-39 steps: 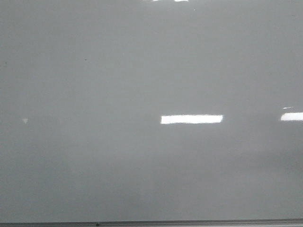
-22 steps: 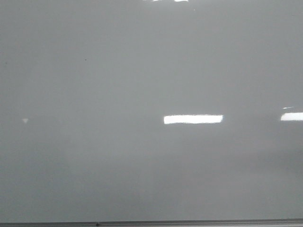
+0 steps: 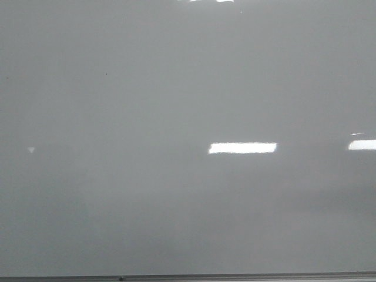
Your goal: Write number 7 on whiteboard
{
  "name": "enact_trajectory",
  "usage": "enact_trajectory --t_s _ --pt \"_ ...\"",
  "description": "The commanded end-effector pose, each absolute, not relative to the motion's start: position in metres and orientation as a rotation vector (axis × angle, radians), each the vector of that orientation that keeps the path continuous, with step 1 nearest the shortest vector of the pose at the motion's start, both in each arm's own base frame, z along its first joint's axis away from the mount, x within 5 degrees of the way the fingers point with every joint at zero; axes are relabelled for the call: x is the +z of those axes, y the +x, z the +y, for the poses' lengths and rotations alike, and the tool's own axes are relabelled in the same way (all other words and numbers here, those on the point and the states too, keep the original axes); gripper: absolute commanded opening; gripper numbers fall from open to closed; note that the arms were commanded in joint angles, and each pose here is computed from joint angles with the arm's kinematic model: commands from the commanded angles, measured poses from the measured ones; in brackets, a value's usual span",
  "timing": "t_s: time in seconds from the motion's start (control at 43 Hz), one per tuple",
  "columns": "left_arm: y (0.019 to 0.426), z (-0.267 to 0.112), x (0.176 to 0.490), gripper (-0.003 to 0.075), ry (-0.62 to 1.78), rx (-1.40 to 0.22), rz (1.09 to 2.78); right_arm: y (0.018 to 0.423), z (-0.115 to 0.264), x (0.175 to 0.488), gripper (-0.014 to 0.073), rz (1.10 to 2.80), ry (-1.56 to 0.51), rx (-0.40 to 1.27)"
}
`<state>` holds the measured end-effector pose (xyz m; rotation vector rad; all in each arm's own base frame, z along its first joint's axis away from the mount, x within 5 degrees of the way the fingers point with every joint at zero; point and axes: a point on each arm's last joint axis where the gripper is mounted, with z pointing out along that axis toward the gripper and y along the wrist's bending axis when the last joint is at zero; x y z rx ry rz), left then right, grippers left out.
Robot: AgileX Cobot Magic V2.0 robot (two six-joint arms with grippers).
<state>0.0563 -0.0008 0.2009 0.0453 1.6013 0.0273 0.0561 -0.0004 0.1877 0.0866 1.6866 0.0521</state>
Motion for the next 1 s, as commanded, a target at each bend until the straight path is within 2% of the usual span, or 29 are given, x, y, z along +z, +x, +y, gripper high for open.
enact_trajectory --t_s 0.0,0.698,0.86,0.977 --pt "0.055 0.000 0.208 -0.0020 0.028 0.022 1.506 0.055 -0.001 0.197 -0.0061 1.589 0.069 0.035" --pt "0.055 0.000 0.212 -0.0020 0.025 0.024 1.459 0.055 -0.001 0.201 -0.0061 1.546 0.069 0.034" --pt "0.049 0.001 0.241 -0.0020 0.015 0.031 1.272 0.052 -0.001 0.222 -0.0061 1.438 0.082 0.048" --pt "0.040 0.000 0.277 -0.0020 0.016 0.029 1.211 0.045 0.000 0.248 -0.0061 1.419 0.095 0.081"
